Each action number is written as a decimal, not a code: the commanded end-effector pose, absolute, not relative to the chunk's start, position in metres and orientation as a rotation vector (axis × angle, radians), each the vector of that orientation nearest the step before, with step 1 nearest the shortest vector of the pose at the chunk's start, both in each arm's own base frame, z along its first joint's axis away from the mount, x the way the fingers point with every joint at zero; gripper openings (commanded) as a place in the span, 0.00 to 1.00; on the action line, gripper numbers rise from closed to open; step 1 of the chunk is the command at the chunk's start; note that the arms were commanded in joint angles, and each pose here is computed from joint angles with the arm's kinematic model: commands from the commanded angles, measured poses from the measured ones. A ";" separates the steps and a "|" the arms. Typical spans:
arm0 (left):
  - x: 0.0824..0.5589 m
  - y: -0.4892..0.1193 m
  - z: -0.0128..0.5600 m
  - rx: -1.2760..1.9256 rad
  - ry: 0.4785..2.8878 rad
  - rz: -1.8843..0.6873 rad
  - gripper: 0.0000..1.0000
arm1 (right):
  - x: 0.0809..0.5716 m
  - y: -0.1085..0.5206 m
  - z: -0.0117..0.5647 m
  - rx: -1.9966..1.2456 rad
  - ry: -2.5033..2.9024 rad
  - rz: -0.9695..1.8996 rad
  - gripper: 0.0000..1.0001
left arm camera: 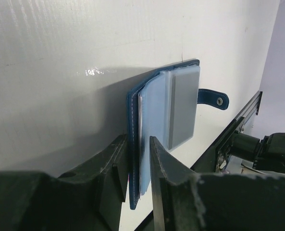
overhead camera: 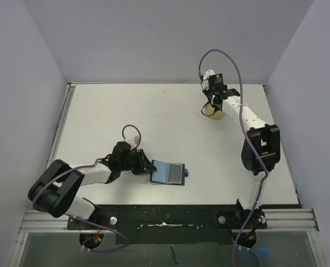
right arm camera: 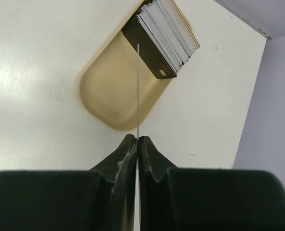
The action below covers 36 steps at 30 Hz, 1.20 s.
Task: Put the credit cards into the card holder
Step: Pick up the credit card from the storage box, then insert the credit card into the card holder.
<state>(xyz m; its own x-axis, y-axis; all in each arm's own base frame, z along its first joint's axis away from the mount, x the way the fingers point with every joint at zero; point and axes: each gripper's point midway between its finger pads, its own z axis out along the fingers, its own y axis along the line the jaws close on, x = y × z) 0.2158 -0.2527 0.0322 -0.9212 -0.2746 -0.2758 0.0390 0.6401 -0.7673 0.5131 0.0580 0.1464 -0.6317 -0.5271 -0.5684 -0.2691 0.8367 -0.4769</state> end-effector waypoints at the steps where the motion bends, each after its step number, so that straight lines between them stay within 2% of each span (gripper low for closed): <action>1: 0.223 -0.252 0.045 -0.160 2.432 -1.173 0.23 | 0.486 0.092 0.207 -0.314 2.220 -0.237 0.00; 10: 0.223 -0.246 0.047 -0.192 2.413 -1.153 0.13 | 0.411 0.150 0.215 -0.152 2.241 0.121 0.00; 15: 0.225 -0.246 0.048 -0.211 2.398 -1.151 0.00 | 0.360 0.181 0.194 -0.123 2.285 0.402 0.00; 23: 0.230 -0.248 0.054 -0.297 2.344 -1.206 0.00 | 0.301 0.221 0.179 -0.048 2.294 0.760 0.00; 36: 0.238 -0.250 0.051 -0.392 2.319 -1.227 0.00 | 0.255 0.280 0.136 -0.022 2.375 1.032 0.00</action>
<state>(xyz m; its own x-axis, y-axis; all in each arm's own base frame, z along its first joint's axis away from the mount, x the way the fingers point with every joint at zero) 0.2255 -0.2476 0.0407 -0.8714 -0.4173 -0.2578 -0.0444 0.5906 -0.8057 0.2556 0.2412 0.1179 -0.8572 0.1619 -0.4889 -0.1704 0.8066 0.5660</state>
